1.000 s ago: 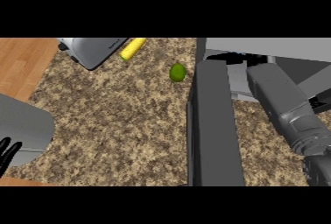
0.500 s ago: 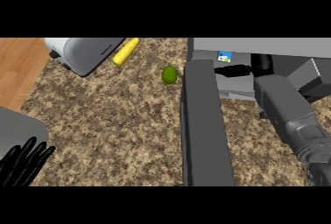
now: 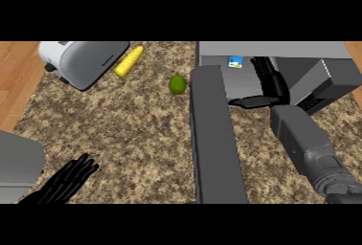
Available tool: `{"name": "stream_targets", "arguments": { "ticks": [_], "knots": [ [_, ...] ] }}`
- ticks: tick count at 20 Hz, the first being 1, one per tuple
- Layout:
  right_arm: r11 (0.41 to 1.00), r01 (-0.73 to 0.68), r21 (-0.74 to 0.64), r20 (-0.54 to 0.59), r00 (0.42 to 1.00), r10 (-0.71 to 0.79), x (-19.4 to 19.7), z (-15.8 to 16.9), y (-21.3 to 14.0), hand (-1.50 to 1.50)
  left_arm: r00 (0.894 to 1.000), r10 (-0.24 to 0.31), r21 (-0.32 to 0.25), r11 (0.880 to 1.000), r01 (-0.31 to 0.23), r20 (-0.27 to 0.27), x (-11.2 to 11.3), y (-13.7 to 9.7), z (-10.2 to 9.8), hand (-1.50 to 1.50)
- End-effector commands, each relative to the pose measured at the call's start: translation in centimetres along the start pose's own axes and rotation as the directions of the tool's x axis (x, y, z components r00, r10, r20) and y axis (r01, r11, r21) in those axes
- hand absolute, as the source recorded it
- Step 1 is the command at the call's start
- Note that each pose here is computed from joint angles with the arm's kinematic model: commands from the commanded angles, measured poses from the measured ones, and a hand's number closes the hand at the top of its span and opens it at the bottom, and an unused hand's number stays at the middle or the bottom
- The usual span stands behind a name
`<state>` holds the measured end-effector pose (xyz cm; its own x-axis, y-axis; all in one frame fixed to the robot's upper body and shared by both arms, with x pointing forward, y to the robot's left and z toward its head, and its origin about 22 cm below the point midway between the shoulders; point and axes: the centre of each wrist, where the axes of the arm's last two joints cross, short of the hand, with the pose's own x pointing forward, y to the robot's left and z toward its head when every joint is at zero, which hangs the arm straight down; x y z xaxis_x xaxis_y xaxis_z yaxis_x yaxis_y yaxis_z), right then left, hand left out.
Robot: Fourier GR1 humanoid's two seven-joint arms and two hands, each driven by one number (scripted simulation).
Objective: Pick up the milk, place it into the microwave and close the microwave
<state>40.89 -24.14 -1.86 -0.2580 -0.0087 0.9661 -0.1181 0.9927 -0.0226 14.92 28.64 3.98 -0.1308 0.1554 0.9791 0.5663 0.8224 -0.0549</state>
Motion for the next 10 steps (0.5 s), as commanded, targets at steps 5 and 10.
{"name": "stream_targets", "arguments": {
  "ticks": [5,10],
  "knots": [
    [0.986,0.161,0.043,-0.058,0.986,-0.158,-5.2,6.7,1.7,-1.50,0.996,-0.072,-0.028,0.997,0.070,-0.047,-2.3,0.0,-2.4,-1.50],
    [0.994,0.102,0.038,-0.099,0.990,-0.097,-7.7,12.5,-0.5,-1.50,0.996,-0.068,-0.063,0.996,0.064,-0.057,-4.4,-1.8,-6.6,1.50]
  ]
}}
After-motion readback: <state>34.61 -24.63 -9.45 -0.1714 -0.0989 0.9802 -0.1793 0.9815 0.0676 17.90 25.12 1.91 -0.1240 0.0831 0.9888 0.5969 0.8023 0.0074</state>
